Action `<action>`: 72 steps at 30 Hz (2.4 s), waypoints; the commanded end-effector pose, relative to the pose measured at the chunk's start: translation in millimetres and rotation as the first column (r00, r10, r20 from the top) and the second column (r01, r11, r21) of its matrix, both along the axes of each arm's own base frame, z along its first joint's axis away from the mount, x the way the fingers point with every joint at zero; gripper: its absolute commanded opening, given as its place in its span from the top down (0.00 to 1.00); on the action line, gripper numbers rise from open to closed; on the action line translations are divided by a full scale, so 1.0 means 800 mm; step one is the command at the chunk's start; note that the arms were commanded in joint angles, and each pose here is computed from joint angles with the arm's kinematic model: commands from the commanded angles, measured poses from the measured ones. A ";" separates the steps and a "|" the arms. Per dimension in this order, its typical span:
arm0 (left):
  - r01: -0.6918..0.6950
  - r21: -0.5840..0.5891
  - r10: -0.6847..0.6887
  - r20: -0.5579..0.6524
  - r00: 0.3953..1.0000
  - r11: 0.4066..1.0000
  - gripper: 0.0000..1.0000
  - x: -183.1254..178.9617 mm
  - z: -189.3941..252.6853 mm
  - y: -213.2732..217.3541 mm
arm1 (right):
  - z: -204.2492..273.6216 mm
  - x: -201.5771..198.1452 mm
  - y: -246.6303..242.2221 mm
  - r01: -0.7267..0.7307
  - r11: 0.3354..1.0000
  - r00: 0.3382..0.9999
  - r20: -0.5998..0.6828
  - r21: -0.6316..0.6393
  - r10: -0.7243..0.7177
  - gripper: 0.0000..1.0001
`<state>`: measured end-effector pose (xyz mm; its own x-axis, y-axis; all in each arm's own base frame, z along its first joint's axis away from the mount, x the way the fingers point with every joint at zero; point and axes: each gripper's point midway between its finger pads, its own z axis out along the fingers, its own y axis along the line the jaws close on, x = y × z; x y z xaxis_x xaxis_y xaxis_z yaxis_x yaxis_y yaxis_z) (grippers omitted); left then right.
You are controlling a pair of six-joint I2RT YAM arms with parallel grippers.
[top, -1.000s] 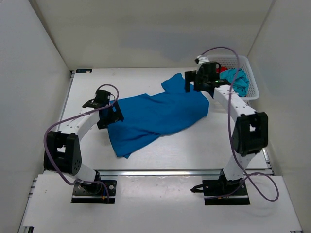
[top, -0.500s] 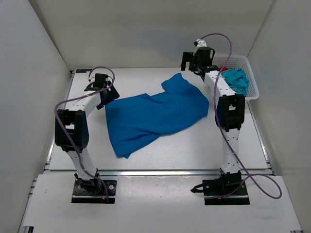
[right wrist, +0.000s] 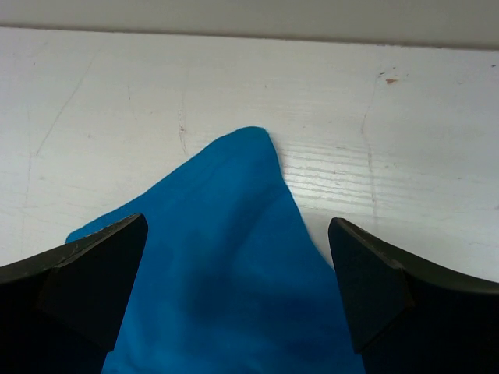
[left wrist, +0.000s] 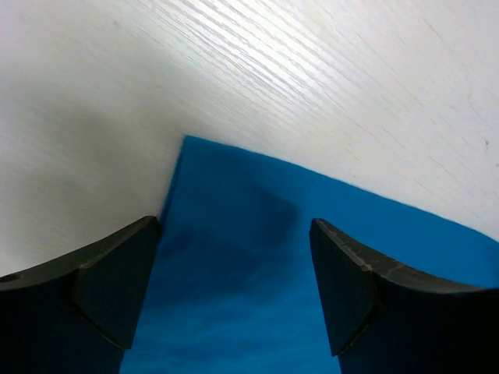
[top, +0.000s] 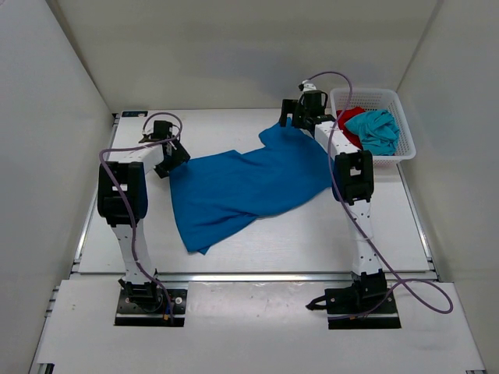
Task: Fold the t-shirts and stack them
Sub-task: Flatten out the tshirt
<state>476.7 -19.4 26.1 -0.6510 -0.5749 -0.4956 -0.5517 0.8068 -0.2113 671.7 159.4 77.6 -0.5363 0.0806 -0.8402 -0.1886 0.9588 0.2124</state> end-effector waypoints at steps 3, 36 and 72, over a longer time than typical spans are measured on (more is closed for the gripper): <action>0.022 -0.060 -0.020 0.027 0.999 0.998 0.22 0.006 0.005 -0.016 | 0.013 0.005 0.015 -0.014 0.999 1.000 0.024 0.052 0.012 0.02; 0.093 -0.078 -0.100 -0.098 0.990 0.993 1.00 -0.178 0.015 -0.026 | -0.071 -0.128 0.005 0.080 0.992 0.893 -0.435 -0.093 -0.113 0.43; 0.216 -0.064 -0.221 -0.084 0.972 0.974 1.00 -0.166 0.038 -0.034 | -0.043 -0.244 -0.085 0.281 0.940 0.832 -0.439 -0.192 -0.338 0.32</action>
